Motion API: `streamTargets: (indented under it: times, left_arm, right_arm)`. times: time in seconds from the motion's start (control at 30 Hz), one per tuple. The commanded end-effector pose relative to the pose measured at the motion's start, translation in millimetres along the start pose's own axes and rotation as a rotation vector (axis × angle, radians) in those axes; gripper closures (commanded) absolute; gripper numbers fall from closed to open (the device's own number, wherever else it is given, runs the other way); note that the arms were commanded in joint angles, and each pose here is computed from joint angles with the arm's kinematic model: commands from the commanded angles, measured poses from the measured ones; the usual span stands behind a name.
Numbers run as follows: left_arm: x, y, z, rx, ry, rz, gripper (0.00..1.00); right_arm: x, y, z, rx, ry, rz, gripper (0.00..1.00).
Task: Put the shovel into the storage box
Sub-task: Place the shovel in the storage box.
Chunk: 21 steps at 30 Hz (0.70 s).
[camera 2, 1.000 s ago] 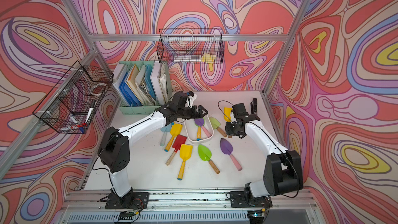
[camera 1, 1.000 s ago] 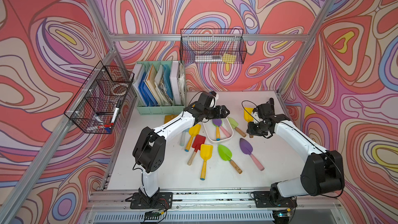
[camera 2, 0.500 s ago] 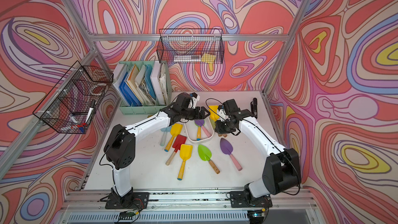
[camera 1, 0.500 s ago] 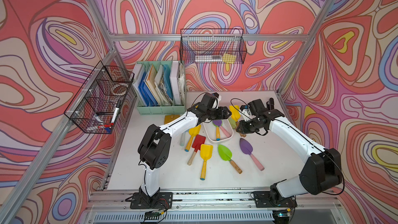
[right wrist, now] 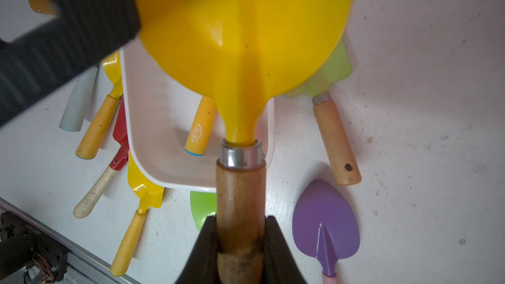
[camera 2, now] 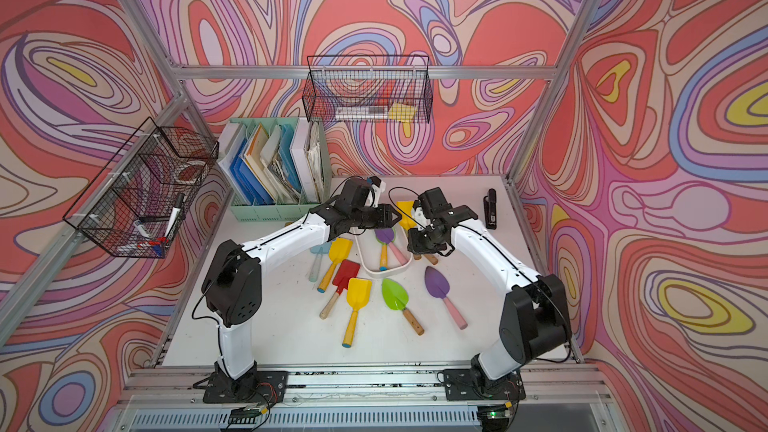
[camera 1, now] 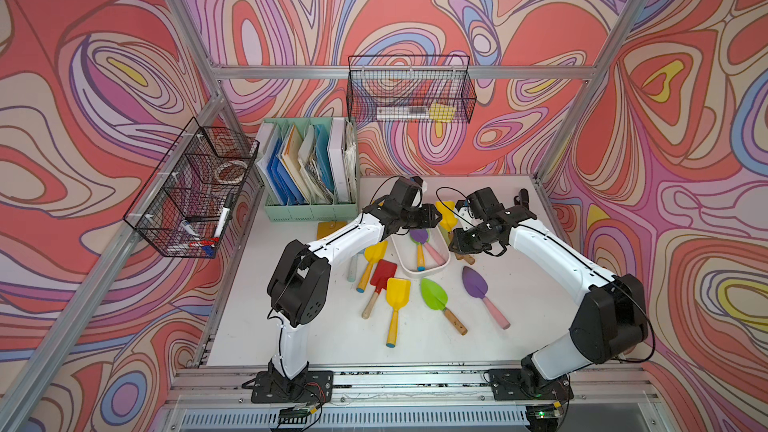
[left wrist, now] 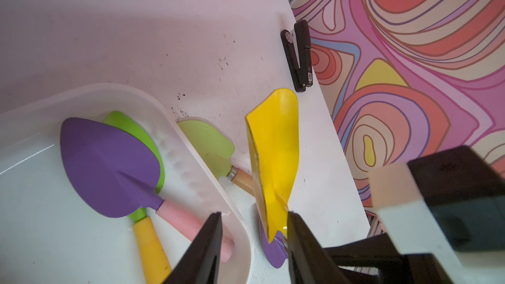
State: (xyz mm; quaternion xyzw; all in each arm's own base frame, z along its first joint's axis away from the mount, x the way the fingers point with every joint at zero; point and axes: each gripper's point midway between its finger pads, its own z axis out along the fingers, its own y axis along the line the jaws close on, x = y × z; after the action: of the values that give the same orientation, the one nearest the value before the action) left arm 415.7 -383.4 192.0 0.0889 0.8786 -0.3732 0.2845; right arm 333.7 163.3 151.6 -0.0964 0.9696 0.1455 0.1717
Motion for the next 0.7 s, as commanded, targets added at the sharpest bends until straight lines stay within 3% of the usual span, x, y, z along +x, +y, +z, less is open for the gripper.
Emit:
streamTargets:
  times: [0.0, 0.17, 0.67]
  left_arm:
    - [2.0, 13.8, 4.9, -0.085, 0.006, 0.006, 0.65]
    - [4.0, 26.2, 4.8, -0.152, 0.013, -0.009, 0.72]
    - [3.5, 28.4, 12.7, -0.151, 0.014, -0.029, 0.74]
  right_arm:
    - [-8.7, 0.1, 0.1, 0.051, -0.020, 0.029, 1.00]
    - [-11.0, 5.1, 2.1, 0.052, -0.024, 0.037, 1.00]
    - [-15.1, 20.8, 6.6, 0.043, -0.023, 0.022, 1.00]
